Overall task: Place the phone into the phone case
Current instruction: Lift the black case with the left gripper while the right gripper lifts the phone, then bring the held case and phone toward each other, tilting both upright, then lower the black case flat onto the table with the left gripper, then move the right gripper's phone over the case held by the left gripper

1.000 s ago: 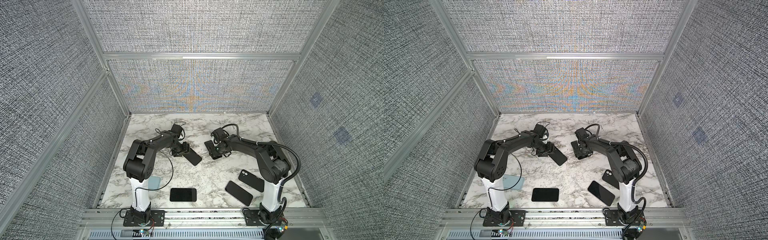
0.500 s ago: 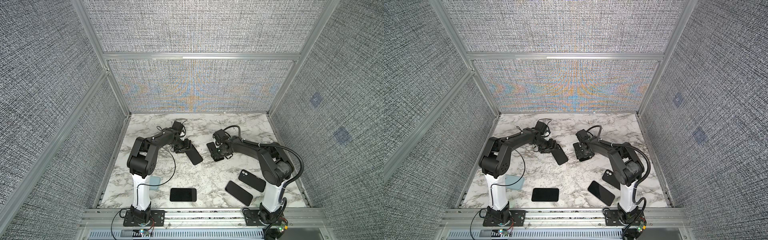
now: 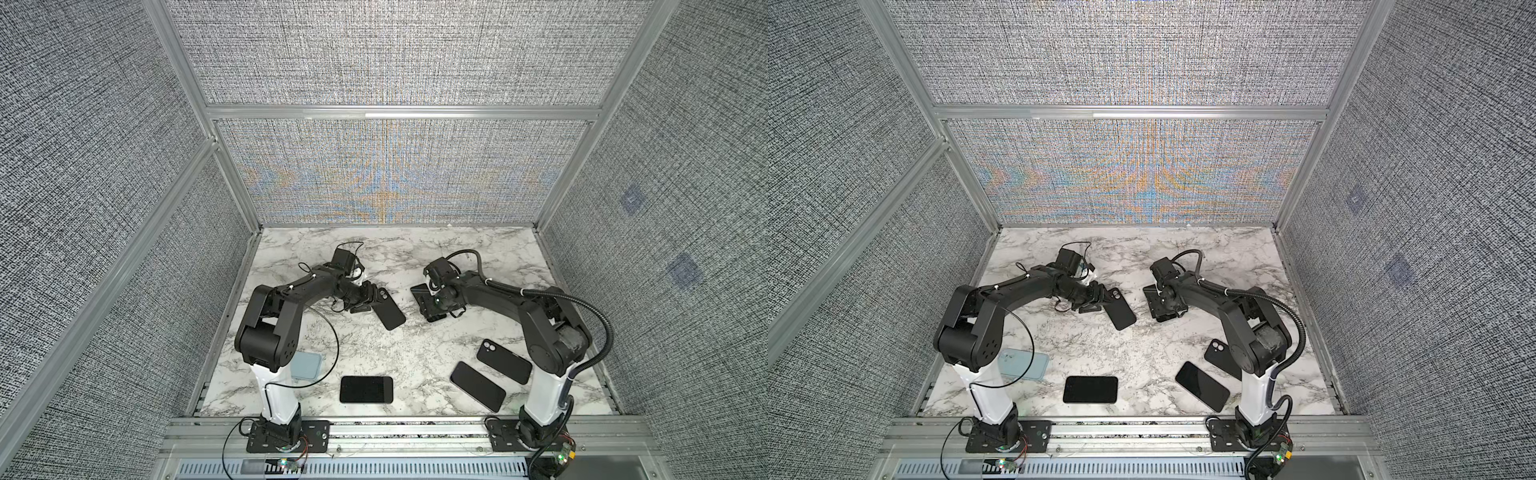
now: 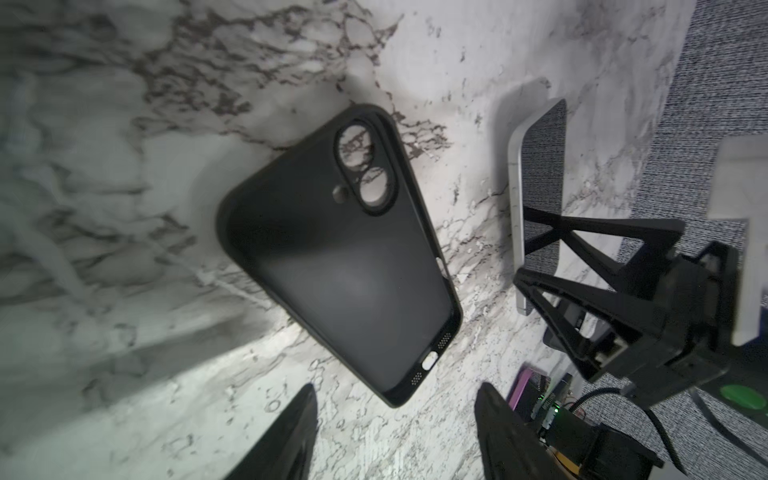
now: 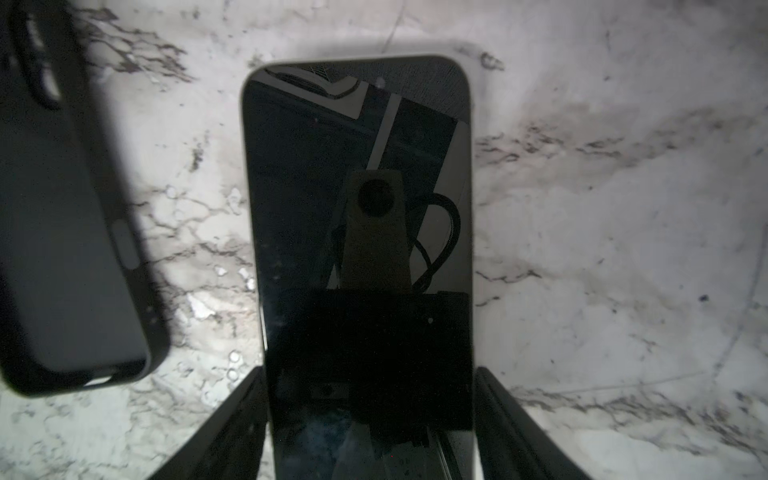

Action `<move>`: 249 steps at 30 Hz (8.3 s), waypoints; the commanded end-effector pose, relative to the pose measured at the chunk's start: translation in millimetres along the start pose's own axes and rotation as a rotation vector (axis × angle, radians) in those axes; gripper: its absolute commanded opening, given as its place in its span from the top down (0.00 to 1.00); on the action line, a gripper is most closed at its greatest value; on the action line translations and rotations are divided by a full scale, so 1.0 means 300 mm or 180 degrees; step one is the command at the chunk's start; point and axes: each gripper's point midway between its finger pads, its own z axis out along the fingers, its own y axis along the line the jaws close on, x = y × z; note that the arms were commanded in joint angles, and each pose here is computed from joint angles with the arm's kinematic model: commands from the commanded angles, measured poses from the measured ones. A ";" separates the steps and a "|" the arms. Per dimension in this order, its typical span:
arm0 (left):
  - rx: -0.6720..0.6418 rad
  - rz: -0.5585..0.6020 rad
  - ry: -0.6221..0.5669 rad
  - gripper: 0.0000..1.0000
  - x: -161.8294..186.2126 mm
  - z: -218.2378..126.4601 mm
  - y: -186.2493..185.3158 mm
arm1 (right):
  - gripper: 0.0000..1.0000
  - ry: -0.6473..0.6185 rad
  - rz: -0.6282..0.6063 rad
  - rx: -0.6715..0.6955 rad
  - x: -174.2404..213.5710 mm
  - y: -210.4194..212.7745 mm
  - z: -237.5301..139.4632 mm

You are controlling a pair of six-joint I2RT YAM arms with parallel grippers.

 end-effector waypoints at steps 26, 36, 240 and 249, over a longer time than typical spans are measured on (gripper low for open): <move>0.1035 0.0089 -0.0138 0.39 -0.086 0.072 -0.147 | 0.43 -0.0614 -0.0436 -0.0584 -0.051 0.243 -0.098; 0.1137 0.0202 -0.0253 0.60 -0.070 0.034 -0.143 | 0.43 -0.0688 -0.0564 -0.0668 -0.066 0.309 -0.121; -0.1829 0.1879 0.0435 0.74 -0.216 0.096 0.151 | 1.00 -0.1250 0.2107 -0.2767 0.043 0.071 -0.353; -0.1874 0.1751 0.0415 0.82 -0.173 0.087 0.181 | 1.00 -0.1155 0.2040 -0.2763 0.050 0.081 -0.332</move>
